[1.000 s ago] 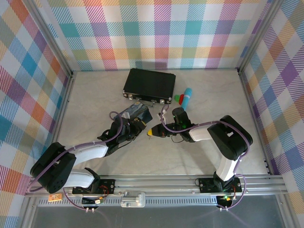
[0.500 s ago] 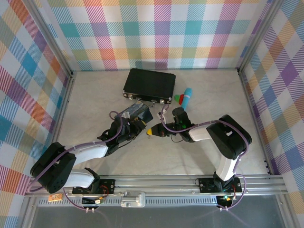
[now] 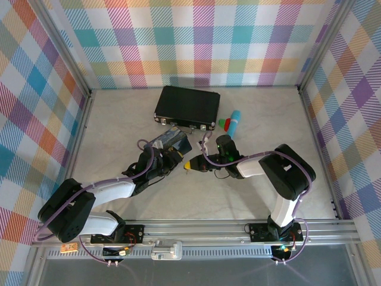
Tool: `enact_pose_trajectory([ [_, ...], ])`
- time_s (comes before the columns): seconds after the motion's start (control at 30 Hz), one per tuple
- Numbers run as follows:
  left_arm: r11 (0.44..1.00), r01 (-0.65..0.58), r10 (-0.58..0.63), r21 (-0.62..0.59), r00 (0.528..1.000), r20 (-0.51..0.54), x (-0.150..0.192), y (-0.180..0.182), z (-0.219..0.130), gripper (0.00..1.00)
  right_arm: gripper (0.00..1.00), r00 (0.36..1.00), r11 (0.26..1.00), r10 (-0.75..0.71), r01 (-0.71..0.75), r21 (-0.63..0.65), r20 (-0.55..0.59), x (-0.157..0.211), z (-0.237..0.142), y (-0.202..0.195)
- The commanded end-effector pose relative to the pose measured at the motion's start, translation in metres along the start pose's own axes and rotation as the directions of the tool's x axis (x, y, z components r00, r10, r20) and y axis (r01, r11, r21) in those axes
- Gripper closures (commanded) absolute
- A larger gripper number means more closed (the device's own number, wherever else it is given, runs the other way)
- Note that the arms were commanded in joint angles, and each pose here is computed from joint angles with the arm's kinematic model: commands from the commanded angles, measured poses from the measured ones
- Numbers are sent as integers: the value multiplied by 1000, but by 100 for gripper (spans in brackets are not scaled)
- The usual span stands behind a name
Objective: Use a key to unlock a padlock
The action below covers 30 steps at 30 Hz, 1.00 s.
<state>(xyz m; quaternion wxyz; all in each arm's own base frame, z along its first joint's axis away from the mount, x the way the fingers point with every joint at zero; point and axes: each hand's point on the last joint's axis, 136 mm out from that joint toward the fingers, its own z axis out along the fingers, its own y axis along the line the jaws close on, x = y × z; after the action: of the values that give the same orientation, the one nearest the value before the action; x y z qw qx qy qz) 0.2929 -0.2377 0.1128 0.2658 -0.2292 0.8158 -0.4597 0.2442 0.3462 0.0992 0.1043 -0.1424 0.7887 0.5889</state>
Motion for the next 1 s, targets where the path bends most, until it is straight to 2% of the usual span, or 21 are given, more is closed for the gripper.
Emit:
enact_pose_trajectory([
  [0.0,999,-31,30,45,999,18,-6,-11,-3,100,100,999,998,-47,48,-38,26,-6,-5,17],
  [0.3,999,-33,32,43,999,14,-5,-10,-3,100,100,998,997,-50,52,-65,33,-9,-4,22],
  [0.5,995,-37,37,90,999,0,-3,-21,-2,100,100,999,996,-35,37,-87,27,-14,2,21],
  [0.97,971,-44,64,233,995,-78,15,-34,-5,100,100,987,979,157,-150,-139,41,-48,-6,1],
])
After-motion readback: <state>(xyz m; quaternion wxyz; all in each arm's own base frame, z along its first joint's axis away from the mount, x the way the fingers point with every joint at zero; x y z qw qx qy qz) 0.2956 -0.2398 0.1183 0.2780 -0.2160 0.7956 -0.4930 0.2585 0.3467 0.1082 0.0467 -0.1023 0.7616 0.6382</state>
